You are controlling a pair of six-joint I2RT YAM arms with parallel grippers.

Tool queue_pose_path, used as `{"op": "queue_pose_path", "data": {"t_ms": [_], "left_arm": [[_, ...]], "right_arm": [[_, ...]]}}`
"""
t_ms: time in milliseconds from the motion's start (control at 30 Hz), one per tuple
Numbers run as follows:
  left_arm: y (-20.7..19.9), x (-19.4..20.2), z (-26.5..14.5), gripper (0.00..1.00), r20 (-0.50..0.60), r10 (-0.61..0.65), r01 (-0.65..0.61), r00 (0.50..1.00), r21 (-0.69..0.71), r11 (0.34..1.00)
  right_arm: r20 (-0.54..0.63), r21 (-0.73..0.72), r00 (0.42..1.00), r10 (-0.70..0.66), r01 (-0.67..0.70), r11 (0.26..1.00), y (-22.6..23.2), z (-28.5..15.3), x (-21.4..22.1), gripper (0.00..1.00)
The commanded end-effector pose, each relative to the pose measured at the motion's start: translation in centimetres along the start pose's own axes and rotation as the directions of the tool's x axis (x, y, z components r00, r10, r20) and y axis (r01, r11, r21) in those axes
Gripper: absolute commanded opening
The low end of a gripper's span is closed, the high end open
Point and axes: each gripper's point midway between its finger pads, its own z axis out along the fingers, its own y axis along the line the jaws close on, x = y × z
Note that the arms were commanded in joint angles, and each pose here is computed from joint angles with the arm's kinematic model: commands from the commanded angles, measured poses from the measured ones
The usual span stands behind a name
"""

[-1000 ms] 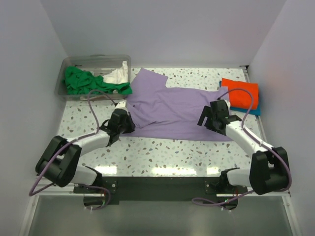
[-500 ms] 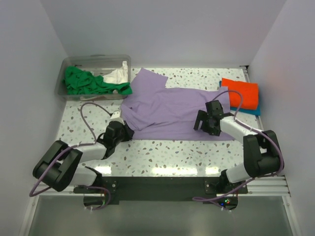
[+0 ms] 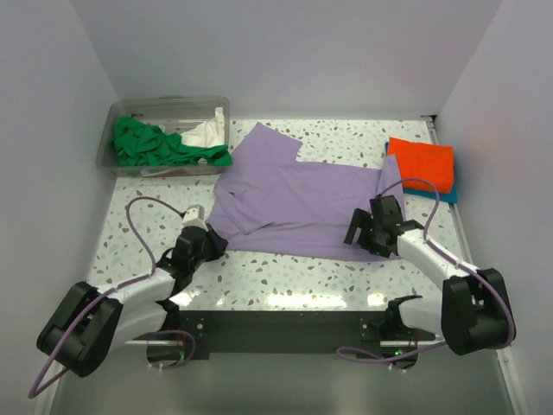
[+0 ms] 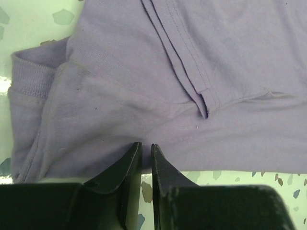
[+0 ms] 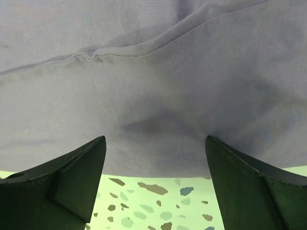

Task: Fold and stack the t-shirts
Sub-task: Fold the tshirt

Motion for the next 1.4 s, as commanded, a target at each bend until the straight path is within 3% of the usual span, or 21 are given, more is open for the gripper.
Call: {"op": "queue_pose_path", "data": {"t_ms": [0,133,300,400,667,933,1167,1367], "left_arm": [[0.7,0.7,-0.7,0.18,-0.011,-0.027,0.027,1.000,-0.021,0.999],[-0.6,-0.5,-1.1,0.18,0.022,-0.015,0.014,1.000,0.036,0.999],[-5.4,-2.9,-1.4,0.18,0.083,0.099,-0.116,0.992,0.238,0.964],[-7.0,-4.3,-1.0,0.18,0.124,0.138,-0.168,0.983,0.280,0.945],[-6.7,-6.4,1.9,0.13,0.154,0.170,-0.196,0.973,0.177,0.964],[-4.8,-4.9,2.9,0.07,0.129,0.129,-0.146,0.983,0.131,0.981],[-1.8,-2.2,2.5,0.00,0.076,0.070,-0.075,0.995,0.059,0.995],[1.2,0.9,1.9,0.00,0.012,0.003,-0.002,1.000,-0.029,1.000]], "right_arm": [[-0.141,0.043,0.989,0.048,-0.043,0.998,-1.6,-0.9,4.3,0.88],[-0.094,0.018,0.995,0.043,-0.041,0.999,-0.8,-2.1,2.7,0.89],[-0.032,-0.010,0.999,-0.030,0.029,1.000,0.7,-3.6,-0.2,0.89],[0.009,-0.050,0.998,-0.062,0.063,0.997,2.3,-4.3,-1.6,0.89],[0.023,-0.154,0.988,-0.155,0.156,0.976,7.3,-2.9,-1.9,0.90],[0.015,-0.202,0.977,-0.215,0.213,0.956,10.5,-0.7,-1.8,0.90],[-0.026,-0.150,0.969,-0.246,0.240,0.959,9.4,1.1,-0.4,0.90],[-0.086,-0.118,0.968,-0.234,0.223,0.968,7.7,2.4,2.1,0.90]]}}
